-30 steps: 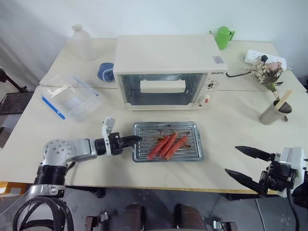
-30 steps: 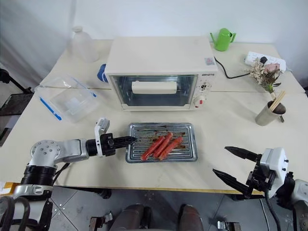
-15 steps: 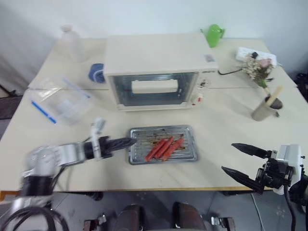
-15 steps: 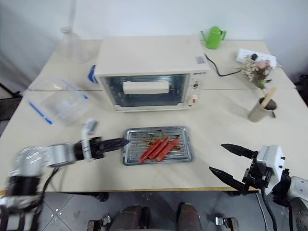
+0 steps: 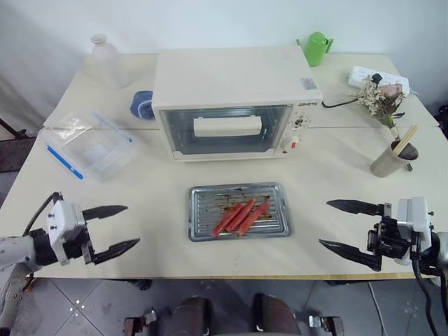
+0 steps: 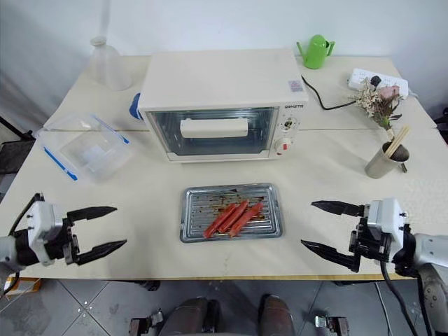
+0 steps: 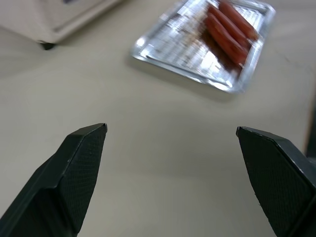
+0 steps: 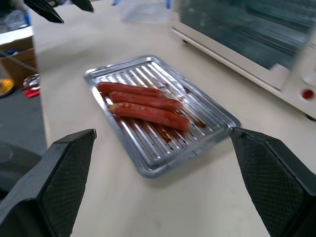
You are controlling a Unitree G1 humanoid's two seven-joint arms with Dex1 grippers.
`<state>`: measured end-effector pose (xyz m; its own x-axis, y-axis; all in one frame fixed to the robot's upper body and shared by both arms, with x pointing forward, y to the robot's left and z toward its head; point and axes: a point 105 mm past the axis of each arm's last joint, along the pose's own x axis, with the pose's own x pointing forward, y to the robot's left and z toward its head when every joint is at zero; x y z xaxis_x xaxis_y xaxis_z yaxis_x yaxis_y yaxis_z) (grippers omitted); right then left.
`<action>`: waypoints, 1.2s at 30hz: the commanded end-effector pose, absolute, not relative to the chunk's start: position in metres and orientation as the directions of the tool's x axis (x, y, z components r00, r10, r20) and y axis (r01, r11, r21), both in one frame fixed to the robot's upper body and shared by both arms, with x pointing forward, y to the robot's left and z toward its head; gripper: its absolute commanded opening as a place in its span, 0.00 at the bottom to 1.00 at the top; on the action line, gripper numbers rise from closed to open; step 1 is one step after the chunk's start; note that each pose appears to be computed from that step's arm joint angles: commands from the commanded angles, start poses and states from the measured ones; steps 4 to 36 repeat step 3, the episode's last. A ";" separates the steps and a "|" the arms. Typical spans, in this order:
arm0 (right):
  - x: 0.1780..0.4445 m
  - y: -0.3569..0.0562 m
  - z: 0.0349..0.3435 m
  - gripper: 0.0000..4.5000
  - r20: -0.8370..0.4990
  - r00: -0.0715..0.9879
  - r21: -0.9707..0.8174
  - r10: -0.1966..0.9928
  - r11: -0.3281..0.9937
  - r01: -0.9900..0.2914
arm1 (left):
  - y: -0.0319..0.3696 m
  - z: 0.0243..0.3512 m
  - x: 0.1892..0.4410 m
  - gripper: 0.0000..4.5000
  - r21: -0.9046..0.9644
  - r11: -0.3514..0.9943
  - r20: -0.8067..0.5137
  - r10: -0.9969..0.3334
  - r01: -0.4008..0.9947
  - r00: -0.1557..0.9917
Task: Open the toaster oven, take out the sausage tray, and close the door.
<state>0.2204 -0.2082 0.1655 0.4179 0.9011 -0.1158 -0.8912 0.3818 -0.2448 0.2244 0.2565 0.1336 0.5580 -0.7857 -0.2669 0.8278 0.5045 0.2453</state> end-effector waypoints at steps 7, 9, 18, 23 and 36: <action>0.221 -0.199 0.169 1.00 -0.106 0.379 -0.310 0.919 0.331 -0.891 | 0.259 0.142 0.232 0.99 0.303 0.525 -0.219 -0.774 0.796 0.594; 0.221 -0.199 0.169 1.00 -0.106 0.379 -0.310 0.919 0.331 -0.891 | 0.259 0.142 0.232 0.99 0.303 0.525 -0.219 -0.774 0.796 0.594; 0.221 -0.199 0.169 1.00 -0.106 0.379 -0.310 0.919 0.331 -0.891 | 0.259 0.142 0.232 0.99 0.303 0.525 -0.219 -0.774 0.796 0.594; 0.221 -0.199 0.169 1.00 -0.106 0.379 -0.310 0.919 0.331 -0.891 | 0.259 0.142 0.232 0.99 0.303 0.525 -0.219 -0.774 0.796 0.594; 0.221 -0.199 0.169 1.00 -0.106 0.379 -0.310 0.919 0.331 -0.891 | 0.259 0.142 0.232 0.99 0.303 0.525 -0.219 -0.774 0.796 0.594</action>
